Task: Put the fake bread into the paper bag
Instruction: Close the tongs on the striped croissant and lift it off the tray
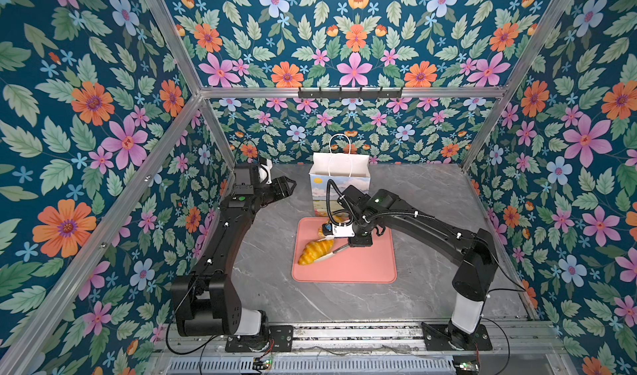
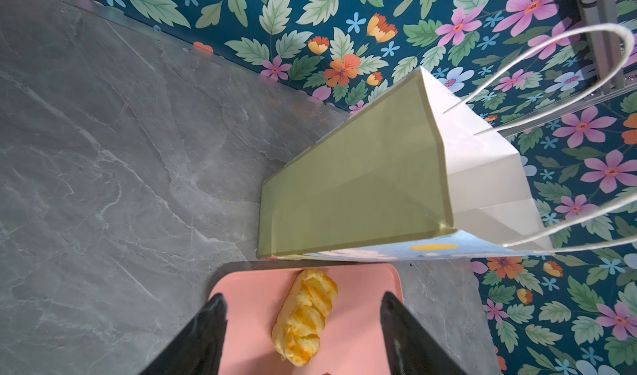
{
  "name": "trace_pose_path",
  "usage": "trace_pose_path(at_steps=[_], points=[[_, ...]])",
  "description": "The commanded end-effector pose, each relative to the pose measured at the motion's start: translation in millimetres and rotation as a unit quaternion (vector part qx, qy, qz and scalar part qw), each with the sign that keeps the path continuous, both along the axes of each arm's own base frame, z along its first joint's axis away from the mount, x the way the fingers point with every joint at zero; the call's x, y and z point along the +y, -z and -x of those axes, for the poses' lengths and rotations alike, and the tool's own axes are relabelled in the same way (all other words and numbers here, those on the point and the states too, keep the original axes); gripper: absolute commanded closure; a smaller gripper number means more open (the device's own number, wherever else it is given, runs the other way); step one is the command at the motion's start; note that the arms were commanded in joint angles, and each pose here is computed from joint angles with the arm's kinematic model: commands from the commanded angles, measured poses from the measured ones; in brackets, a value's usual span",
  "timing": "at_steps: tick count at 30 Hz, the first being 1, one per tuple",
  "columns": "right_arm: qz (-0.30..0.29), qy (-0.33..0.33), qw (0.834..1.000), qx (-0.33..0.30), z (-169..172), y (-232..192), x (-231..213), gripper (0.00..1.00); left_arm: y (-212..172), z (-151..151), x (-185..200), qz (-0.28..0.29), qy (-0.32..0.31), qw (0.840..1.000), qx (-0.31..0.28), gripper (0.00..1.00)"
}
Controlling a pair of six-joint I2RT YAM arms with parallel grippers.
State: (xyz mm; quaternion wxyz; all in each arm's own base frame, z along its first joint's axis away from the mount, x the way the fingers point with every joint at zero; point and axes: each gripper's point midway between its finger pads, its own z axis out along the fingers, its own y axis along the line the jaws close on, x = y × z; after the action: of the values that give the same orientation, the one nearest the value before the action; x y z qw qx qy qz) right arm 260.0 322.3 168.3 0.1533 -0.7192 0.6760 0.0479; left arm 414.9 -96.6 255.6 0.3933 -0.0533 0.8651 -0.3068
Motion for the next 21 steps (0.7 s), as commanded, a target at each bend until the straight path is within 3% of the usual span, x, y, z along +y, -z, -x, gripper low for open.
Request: trace_pose_path(at_steps=[1,15,21], points=[[-0.018,0.007,1.000,0.009,8,-12,0,0.59,-7,-3,-1,0.004,0.005,1.000,-0.013,0.29],[-0.038,0.065,0.997,0.010,30,-39,-28,0.59,-14,-11,-4,0.016,0.008,1.000,-0.019,0.29],[-0.058,0.094,0.993,0.041,53,-55,-41,0.58,-21,-15,-7,0.032,0.007,0.999,-0.025,0.29]])
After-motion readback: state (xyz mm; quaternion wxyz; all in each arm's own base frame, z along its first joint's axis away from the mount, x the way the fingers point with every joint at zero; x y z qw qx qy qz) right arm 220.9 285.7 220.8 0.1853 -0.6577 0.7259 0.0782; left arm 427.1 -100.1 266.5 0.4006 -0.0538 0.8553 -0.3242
